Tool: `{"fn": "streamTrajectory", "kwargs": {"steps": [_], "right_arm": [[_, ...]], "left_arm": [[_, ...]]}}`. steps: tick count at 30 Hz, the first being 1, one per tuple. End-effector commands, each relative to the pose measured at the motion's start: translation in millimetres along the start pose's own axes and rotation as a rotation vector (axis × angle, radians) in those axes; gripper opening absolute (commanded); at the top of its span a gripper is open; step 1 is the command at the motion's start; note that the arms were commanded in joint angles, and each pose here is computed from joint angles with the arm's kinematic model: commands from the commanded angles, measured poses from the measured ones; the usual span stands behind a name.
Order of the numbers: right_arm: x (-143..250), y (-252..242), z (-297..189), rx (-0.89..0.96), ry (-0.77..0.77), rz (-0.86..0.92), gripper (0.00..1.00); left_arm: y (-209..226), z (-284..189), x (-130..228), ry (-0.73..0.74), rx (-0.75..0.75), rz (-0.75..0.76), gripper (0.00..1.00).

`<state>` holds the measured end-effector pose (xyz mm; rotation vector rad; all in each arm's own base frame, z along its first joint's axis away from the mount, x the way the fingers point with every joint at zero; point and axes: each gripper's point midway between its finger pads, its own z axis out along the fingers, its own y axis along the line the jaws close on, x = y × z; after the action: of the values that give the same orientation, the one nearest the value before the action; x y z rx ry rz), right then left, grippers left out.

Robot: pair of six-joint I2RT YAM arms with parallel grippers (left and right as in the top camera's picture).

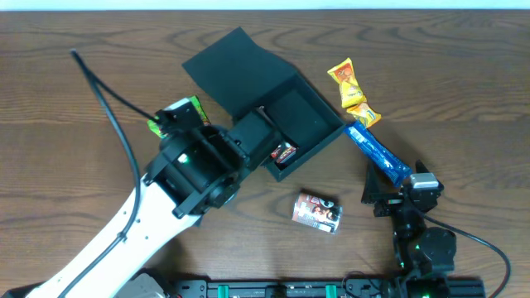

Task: Pack container
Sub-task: 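Open the left gripper and retract it from the box, then move the right gripper down to the snack can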

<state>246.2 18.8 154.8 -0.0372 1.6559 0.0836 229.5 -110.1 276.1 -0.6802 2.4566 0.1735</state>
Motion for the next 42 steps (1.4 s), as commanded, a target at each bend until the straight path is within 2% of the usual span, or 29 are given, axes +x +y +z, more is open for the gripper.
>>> {"fn": "streamTrajectory", "kwargs": {"steps": [1,8,11,13,16,17,20,22,23,24,27,31,33,39,42], "right_arm": [[1.4,-2.5,-0.1,0.011,0.004,-0.014,0.99],[-3.3,-0.6,-0.1,0.0,-0.015,0.038,0.99],[-15.1,26.4,-4.5,-0.158,-0.026,0.119,0.99],[-19.7,39.6,-11.1,-0.232,0.016,0.191,0.99],[-24.4,37.3,-21.5,-0.203,0.108,0.245,0.99],[-34.0,35.0,-26.9,-0.185,0.125,0.245,0.99],[-69.7,35.9,-40.9,-0.185,0.118,0.2,0.99],[-93.8,36.8,-52.9,-0.182,0.142,0.2,0.99],[-101.7,37.1,-57.9,-0.179,0.166,0.203,0.99],[-107.8,37.5,-62.5,-0.175,0.197,0.206,0.99],[-119.1,38.0,-71.7,-0.159,0.324,0.22,0.99],[-125.8,52.7,-77.0,-0.22,0.502,0.256,0.99],[-126.1,59.9,-79.1,-0.251,0.586,0.279,0.99],[-122.9,68.1,-67.6,-0.263,0.675,0.388,0.99],[-116.1,72.0,-67.8,-0.283,0.717,0.379,0.99]], "left_arm": [[14.1,5.2,-1.9,-0.041,-0.042,0.059,0.06],[39.4,-5.1,-1.8,-0.058,0.017,0.192,0.06],[39.1,-24.5,-6.8,-0.086,0.169,0.298,0.06],[33.2,-41.9,-6.7,-0.107,0.309,0.406,0.1],[34.6,-67.3,-5.9,-0.162,0.476,0.533,0.3],[40.2,-73.0,-6.3,-0.181,0.502,0.551,0.41],[49.4,-79.8,-7.4,-0.211,0.528,0.576,0.57],[49.8,-81.0,-6.3,-0.211,0.537,0.585,0.74],[47.5,-81.8,-2.8,-0.204,0.552,0.621,0.88],[43.9,-82.4,1.2,-0.194,0.569,0.66,0.97],[32.4,-83.9,13.3,-0.162,0.618,0.766,0.95],[29.1,-74.6,10.7,-0.145,0.57,0.766,0.95],[31.9,-67.1,4.0,-0.138,0.528,0.736,0.95],[57.3,-44.7,-26.7,-0.138,0.377,0.568,0.95],[65.2,-40.4,-30.2,-0.129,0.344,0.539,0.95]]}}
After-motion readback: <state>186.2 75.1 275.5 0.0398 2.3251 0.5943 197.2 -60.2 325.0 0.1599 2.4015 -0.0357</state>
